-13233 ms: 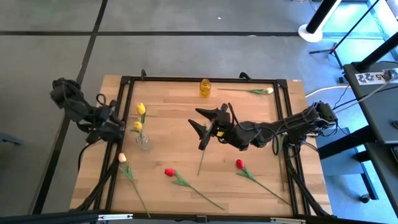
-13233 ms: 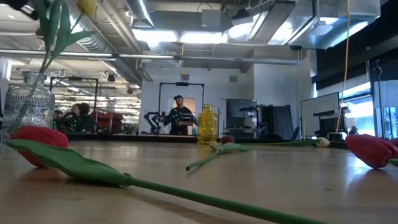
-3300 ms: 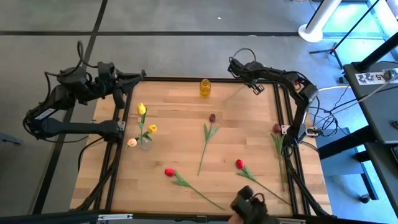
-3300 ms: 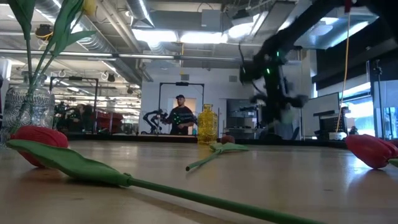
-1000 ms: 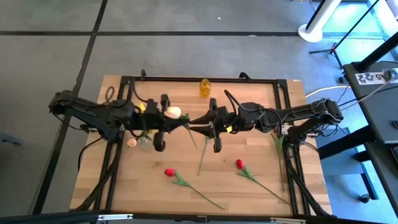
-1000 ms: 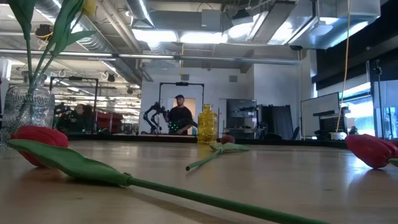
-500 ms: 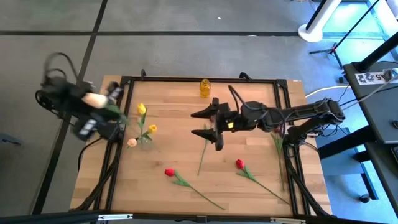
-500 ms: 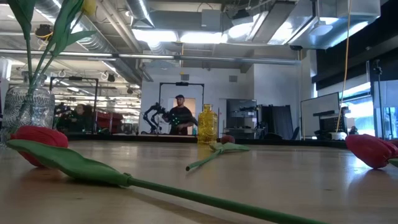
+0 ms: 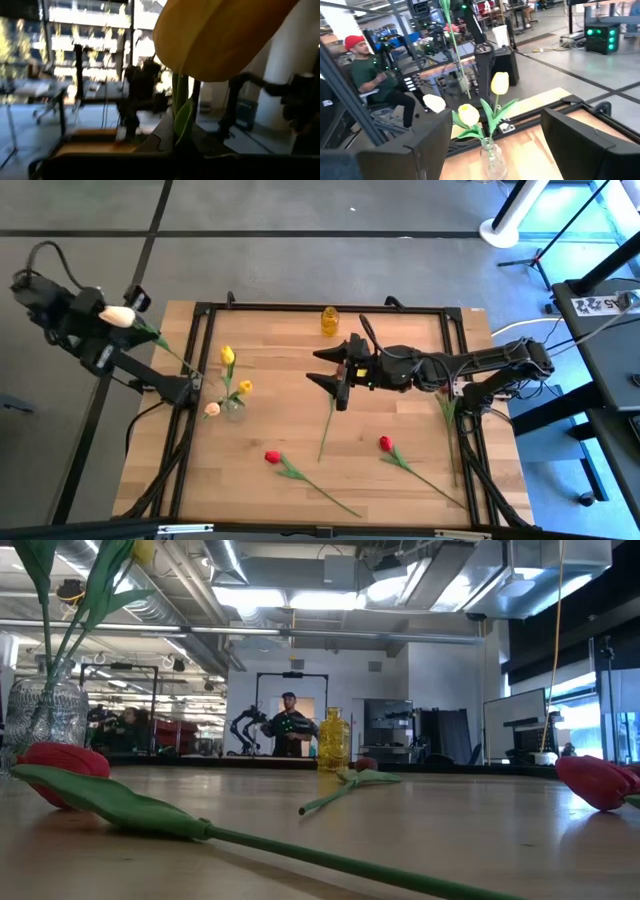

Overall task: Sort flowers into vase by color
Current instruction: Put the white flower into the transparent vase

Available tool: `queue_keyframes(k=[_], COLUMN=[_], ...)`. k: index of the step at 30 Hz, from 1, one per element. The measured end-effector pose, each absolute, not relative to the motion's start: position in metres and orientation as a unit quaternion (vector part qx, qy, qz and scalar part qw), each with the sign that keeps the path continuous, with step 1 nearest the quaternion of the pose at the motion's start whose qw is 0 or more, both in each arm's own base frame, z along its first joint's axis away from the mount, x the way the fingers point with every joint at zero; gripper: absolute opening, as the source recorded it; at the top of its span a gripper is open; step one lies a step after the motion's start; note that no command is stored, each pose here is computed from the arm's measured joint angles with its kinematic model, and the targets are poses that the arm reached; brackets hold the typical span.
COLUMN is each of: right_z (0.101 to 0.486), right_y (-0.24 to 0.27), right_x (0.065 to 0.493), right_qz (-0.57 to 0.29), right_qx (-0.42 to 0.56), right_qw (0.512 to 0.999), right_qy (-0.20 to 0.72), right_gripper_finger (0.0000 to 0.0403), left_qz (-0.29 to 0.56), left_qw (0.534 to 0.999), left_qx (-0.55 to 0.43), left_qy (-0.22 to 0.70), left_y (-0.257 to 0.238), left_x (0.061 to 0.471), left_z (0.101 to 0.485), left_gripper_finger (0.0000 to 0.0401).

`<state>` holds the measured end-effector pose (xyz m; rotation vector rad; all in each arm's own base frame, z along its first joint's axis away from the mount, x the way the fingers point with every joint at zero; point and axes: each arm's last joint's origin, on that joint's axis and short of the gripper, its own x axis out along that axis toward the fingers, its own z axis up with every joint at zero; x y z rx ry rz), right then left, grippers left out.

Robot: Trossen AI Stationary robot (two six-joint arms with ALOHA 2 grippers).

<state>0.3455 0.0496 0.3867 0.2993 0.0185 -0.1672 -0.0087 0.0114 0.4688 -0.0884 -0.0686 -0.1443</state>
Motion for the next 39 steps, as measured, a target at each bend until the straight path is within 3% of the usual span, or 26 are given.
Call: queue_keyframes(k=[10,22,39], right_z=[0.388,0.388,0.388], right_y=[0.048,0.047,0.045], right_x=[0.345,0.345,0.345], right_qz=[-0.114,-0.135,-0.158], right_qx=[0.148,0.147,0.151], right_qw=[0.982,0.980,0.976], right_qy=[-0.003,-0.004,-0.010], right_gripper_finger=[0.0302,0.0302,0.0302], left_qz=[0.028,0.019,0.026], left_qw=[0.994,0.994,0.992], left_qx=[-0.063,-0.103,-0.098], left_qy=[0.088,0.011,0.070], left_y=[0.002,0.006,0.005], left_x=[0.026,0.017,0.020], left_z=[0.412,0.360,0.332], left_gripper_finger=[0.0002,0.0002,0.0014])
